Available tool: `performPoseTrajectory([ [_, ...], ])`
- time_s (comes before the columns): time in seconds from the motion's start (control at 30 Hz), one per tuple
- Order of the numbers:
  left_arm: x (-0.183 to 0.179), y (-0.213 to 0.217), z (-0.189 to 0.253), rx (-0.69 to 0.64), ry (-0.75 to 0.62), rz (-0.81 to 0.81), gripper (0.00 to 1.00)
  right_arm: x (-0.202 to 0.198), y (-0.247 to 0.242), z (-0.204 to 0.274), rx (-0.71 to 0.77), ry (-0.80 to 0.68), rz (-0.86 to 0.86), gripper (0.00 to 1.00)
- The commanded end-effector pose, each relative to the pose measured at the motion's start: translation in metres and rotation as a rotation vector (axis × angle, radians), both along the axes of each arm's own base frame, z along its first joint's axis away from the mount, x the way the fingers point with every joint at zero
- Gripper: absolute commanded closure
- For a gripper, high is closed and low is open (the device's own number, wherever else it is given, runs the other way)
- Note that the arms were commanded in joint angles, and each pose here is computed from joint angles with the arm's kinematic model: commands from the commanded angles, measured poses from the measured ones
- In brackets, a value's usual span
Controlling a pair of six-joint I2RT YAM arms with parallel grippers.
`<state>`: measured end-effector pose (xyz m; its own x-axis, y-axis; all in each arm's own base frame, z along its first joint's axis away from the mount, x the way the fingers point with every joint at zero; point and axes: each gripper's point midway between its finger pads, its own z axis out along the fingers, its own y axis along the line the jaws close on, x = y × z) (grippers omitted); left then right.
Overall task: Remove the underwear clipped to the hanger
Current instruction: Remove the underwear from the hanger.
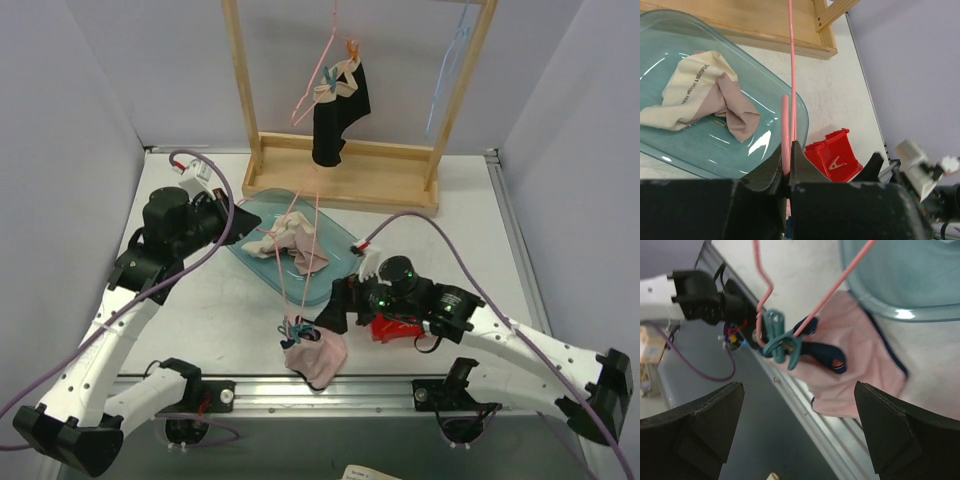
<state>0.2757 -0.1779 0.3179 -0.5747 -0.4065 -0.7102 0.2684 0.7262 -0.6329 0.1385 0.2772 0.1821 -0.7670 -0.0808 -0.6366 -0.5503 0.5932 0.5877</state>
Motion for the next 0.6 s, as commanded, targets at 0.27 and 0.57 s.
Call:
performPoseTrajectory([
  [0.27, -0.003, -0.003, 0.017, 0.018, -0.051, -0.049, 0.97, -0.027, 0.065, -0.008, 0.004, 0.009, 0.025, 0.00],
  [0.57, -0.010, -0.012, 0.004, 0.017, -0.029, -0.088, 0.97, -0.015, 0.074, -0.031, -0.037, 0.122, -0.069, 0.00],
])
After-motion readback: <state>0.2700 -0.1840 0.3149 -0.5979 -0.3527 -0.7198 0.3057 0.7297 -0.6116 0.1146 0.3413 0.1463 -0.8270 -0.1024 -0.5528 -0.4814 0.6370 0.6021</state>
